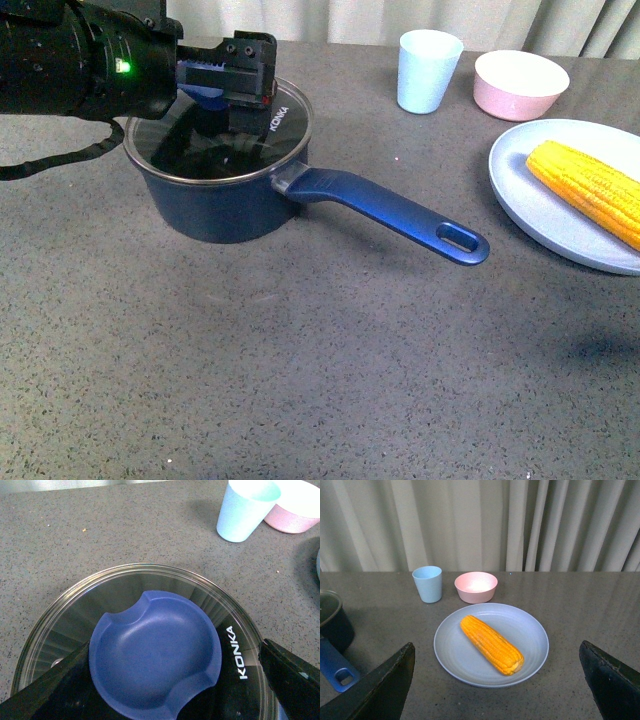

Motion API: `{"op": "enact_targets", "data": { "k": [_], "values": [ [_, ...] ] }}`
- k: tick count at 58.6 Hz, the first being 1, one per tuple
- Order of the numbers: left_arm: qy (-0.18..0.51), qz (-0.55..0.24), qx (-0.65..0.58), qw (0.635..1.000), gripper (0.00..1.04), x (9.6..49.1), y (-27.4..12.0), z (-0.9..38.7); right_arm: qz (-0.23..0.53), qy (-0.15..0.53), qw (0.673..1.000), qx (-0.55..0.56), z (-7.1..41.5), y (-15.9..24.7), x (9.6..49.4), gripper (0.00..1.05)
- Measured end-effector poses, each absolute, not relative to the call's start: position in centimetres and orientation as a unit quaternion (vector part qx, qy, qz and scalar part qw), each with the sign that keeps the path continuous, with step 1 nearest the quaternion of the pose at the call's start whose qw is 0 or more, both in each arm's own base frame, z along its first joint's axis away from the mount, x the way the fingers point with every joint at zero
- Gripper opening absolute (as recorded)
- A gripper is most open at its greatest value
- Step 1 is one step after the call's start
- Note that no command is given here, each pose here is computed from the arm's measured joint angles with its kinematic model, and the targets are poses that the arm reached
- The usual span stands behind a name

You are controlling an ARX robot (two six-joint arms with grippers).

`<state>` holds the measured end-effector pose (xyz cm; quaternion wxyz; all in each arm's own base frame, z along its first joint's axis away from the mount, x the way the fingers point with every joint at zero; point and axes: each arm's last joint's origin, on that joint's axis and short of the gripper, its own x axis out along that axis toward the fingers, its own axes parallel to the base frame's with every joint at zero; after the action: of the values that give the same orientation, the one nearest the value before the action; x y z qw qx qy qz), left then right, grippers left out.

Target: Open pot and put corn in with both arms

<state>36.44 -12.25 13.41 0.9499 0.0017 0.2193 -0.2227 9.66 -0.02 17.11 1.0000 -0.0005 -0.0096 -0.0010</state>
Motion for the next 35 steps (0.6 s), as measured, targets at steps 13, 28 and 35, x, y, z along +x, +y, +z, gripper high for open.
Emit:
{"op": "enact_targets", "data": {
  "k": [13,28,35],
  "values": [
    [0.213,-0.209,0.008,0.954,0.96,37.4,-12.6,13.5,-0.001,-0.010,1.000,0.000,17.1,0.0,9.7,0.96],
    [0.219,-0.194,0.016,0.956,0.95,37.6,-12.7,13.0,-0.001,-0.010,1.000,0.000,17.1,0.0,9.7,0.96],
    [0.219,-0.190,0.018,0.957,0.78,37.6,-12.7,13.0,-0.001,-0.010,1.000,0.000,17.1,0.0,9.7,0.96]
  ]
}}
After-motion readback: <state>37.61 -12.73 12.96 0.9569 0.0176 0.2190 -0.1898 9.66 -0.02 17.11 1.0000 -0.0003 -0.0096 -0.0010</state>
